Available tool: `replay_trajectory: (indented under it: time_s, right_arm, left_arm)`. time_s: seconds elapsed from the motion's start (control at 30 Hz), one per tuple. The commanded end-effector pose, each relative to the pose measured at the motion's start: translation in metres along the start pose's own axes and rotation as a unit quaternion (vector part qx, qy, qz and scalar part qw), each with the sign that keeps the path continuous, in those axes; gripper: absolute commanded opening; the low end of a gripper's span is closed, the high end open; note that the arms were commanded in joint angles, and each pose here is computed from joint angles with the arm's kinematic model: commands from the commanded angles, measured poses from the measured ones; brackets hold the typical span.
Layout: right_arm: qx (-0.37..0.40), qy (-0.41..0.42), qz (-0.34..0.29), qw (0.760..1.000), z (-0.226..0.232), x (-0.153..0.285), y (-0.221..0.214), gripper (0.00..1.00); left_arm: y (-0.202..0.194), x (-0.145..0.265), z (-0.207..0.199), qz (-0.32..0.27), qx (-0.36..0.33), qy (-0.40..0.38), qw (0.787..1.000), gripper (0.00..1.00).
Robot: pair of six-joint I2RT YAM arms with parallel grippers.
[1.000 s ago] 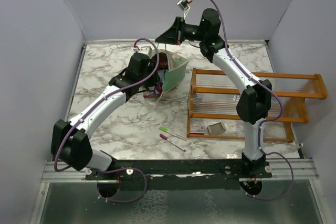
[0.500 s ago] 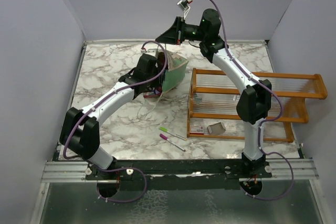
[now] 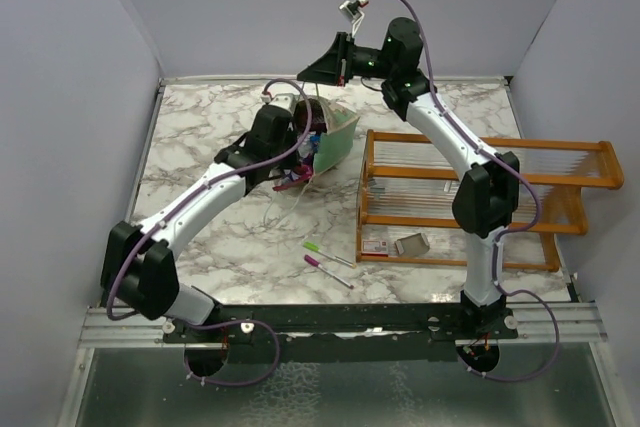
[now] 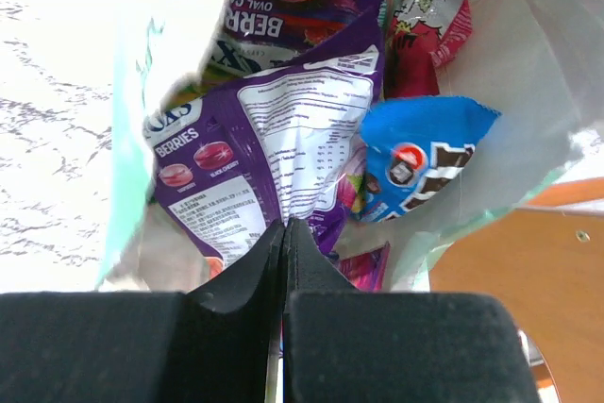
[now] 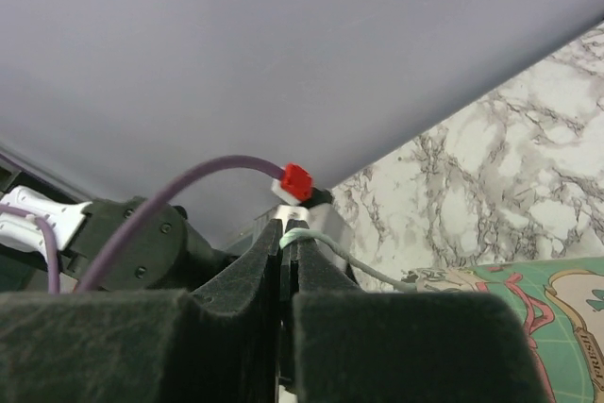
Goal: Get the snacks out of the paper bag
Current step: Take out the snack from the paper bag, then place the snack at the center of the board.
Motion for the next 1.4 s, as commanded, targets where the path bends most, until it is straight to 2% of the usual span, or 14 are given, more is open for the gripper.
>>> replay_trajectory:
  time_s: [0.0, 0.37, 0.53, 0.67, 0.83, 1.07, 1.2, 1.37]
  right_arm:
    - [0.073, 0.038, -0.016, 0.996, 0.055, 0.010, 0.012, 0.01]
    - [0.072, 0.031, -0.021, 0.997, 0.051, 0.011, 0.008, 0.01]
    - [0.069, 0.030, -0.019, 0.997, 0.046, 0.011, 0.005, 0.01]
    - [0.067, 0.030, -0.016, 0.997, 0.044, 0.011, 0.004, 0.01]
    - [0.067, 0.029, -0.014, 0.997, 0.043, 0.012, 0.003, 0.01]
    - [0.065, 0.028, -0.013, 0.997, 0.042, 0.012, 0.002, 0.01]
    - [0.065, 0.026, -0.013, 0.997, 0.043, 0.013, 0.001, 0.01]
    - [0.066, 0.025, -0.014, 0.997, 0.043, 0.013, 0.000, 0.01]
  left_arm:
    - [0.022, 0.053, 0.001, -0.061, -0.005, -0.013, 0.998, 0.00]
    - [0.000, 0.155, 0.013, -0.095, 0.025, -0.029, 0.995, 0.00]
    - [-0.016, 0.192, 0.034, -0.104, 0.037, 0.032, 0.993, 0.00]
    - [-0.031, 0.205, 0.055, -0.092, 0.035, 0.113, 0.989, 0.00]
    - [-0.046, 0.200, 0.075, -0.059, 0.040, 0.211, 0.975, 0.00]
    - [-0.052, 0.156, 0.081, 0.014, 0.004, 0.275, 0.961, 0.00]
    - [-0.040, 0.138, 0.094, 0.002, -0.014, 0.329, 0.944, 0.00]
    - [-0.023, 0.112, 0.131, -0.043, 0.007, 0.386, 0.921, 0.00]
Point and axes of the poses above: each gripper's point midway between its finger pads, its own x axis back along the fingers, its own z axis along the line the jaws close on, y = z × x, the point moved 7 cm from there along x, back along the fingers, and after that the axes turned 15 degrees about -x, right-handed, at the moved point
